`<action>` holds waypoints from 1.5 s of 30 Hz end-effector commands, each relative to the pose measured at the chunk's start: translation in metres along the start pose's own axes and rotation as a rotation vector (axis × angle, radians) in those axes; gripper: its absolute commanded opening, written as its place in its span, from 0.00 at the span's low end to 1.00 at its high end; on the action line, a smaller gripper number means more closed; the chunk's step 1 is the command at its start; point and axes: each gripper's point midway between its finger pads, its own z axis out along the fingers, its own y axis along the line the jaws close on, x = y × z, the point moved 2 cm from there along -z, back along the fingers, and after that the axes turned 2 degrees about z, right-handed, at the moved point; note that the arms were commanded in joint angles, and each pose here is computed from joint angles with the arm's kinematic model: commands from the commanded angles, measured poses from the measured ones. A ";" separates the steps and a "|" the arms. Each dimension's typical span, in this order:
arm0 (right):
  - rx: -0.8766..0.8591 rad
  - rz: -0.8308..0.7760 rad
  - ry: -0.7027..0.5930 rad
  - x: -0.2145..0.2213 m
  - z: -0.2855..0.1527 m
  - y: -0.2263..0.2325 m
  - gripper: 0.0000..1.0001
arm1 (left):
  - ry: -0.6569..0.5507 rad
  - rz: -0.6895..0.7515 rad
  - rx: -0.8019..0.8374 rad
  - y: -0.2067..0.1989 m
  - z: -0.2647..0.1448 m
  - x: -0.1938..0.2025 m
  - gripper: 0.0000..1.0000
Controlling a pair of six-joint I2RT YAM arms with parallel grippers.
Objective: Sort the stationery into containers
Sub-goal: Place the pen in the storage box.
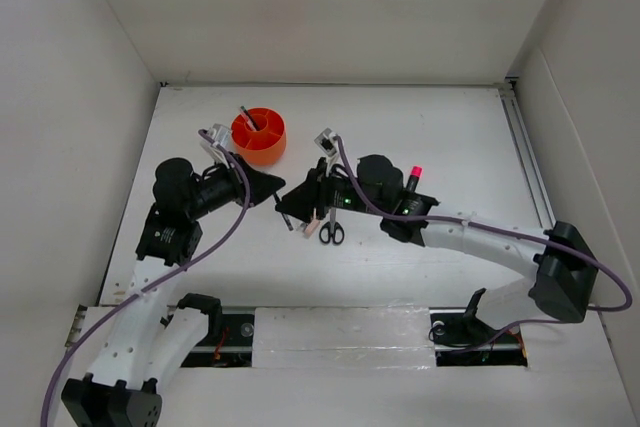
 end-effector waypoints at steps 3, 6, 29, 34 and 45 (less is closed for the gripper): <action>-0.053 -0.064 -0.099 -0.020 -0.014 0.021 0.77 | -0.111 0.056 -0.091 0.015 0.008 -0.031 0.00; 0.030 -0.066 -0.093 -0.013 -0.028 0.000 0.99 | -0.147 0.046 -0.166 0.028 0.016 -0.050 0.00; 0.254 -0.101 -0.158 0.014 -0.197 -0.013 0.99 | -0.373 0.589 -0.670 0.159 0.099 -0.240 0.00; 0.260 -0.101 -0.164 0.014 -0.202 -0.013 0.99 | -0.362 0.531 -0.615 0.191 0.097 -0.233 0.00; 0.332 -0.087 -0.152 0.021 -0.200 -0.030 0.99 | -0.296 0.485 -0.544 0.231 0.126 -0.199 0.00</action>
